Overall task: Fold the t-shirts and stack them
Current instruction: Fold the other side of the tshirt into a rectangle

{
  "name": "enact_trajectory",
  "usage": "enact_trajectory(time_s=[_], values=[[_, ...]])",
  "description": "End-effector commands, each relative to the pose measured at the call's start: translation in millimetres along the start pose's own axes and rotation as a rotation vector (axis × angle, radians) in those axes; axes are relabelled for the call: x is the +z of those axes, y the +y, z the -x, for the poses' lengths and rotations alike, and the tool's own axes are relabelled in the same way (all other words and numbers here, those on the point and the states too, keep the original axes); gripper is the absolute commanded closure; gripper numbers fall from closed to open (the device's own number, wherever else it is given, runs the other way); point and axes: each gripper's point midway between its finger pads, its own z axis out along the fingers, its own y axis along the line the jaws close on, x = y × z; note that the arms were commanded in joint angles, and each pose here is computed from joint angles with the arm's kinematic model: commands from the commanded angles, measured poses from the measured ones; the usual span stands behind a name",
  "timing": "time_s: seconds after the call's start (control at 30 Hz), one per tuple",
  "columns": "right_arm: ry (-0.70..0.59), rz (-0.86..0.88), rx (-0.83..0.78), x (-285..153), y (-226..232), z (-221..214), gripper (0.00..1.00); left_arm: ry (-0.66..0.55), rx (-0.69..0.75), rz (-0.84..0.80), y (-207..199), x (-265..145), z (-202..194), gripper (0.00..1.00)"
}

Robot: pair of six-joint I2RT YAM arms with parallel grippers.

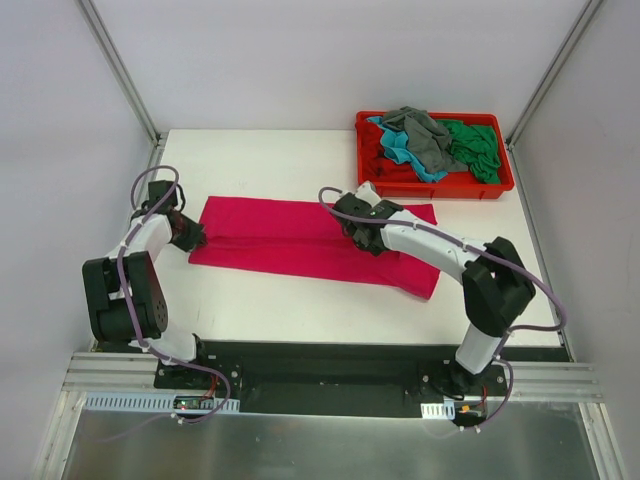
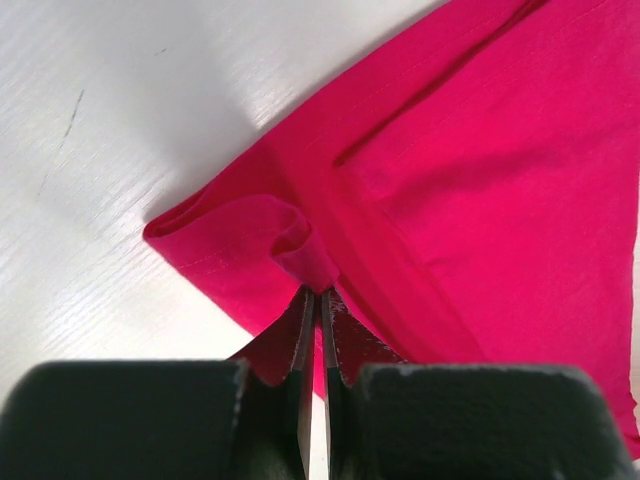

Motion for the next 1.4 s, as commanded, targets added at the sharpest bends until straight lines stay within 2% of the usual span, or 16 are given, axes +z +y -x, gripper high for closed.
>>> enact_trajectory(time_s=[0.0, 0.3, 0.63, 0.9, 0.97, 1.1, 1.13, 1.17, 1.23, 1.3, 1.33, 1.37], values=[[-0.010, 0.002, -0.007, 5.9, -6.8, 14.5, 0.93, 0.002, 0.043, -0.045, -22.4, -3.6, 9.8, 1.00], [0.025, 0.006, -0.025, 19.8, -3.9, 12.1, 0.92, 0.005, 0.077, -0.011, -33.9, 9.3, 13.8, 1.00], [-0.035, -0.009, -0.103, 43.7, 3.9, 52.3, 0.93, 0.022, 0.076, 0.032, -31.5, 23.5, 16.7, 1.00], [-0.032, -0.032, -0.177, 62.0, 1.5, 69.8, 0.91, 0.023, 0.077, 0.053, -29.8, 28.7, 18.3, 0.99], [-0.035, -0.018, -0.185, 65.6, 6.6, 72.6, 0.89, 0.019, 0.080, 0.058, -29.4, 28.3, 19.0, 0.92], [-0.039, -0.026, -0.198, 72.0, 8.1, 81.8, 0.78, 0.016, 0.079, 0.058, -29.0, 24.7, 19.6, 0.77], [-0.036, -0.043, -0.200, 74.2, 5.8, 84.2, 0.69, 0.013, 0.079, 0.054, -29.8, 22.9, 20.2, 0.73], [-0.036, -0.066, -0.193, 75.4, 1.7, 88.5, 0.51, 0.008, 0.078, 0.050, -30.8, 20.1, 20.8, 0.67], [-0.035, -0.103, -0.187, 77.2, -6.7, 95.0, 0.37, -0.005, 0.080, 0.035, -34.1, 13.1, 23.3, 0.51], [-0.041, -0.141, -0.160, 76.1, -17.7, 101.5, 0.29, -0.018, 0.081, 0.018, -36.9, 4.7, 24.4, 0.34], [-0.045, -0.161, -0.138, 74.3, -24.7, 103.5, 0.25, -0.028, 0.083, 0.007, -38.7, -1.0, 25.8, 0.15], [-0.048, -0.175, -0.108, 72.6, -30.6, 103.8, 0.23, -0.037, 0.084, -0.004, -40.2, -6.0, 26.7, 0.01]])
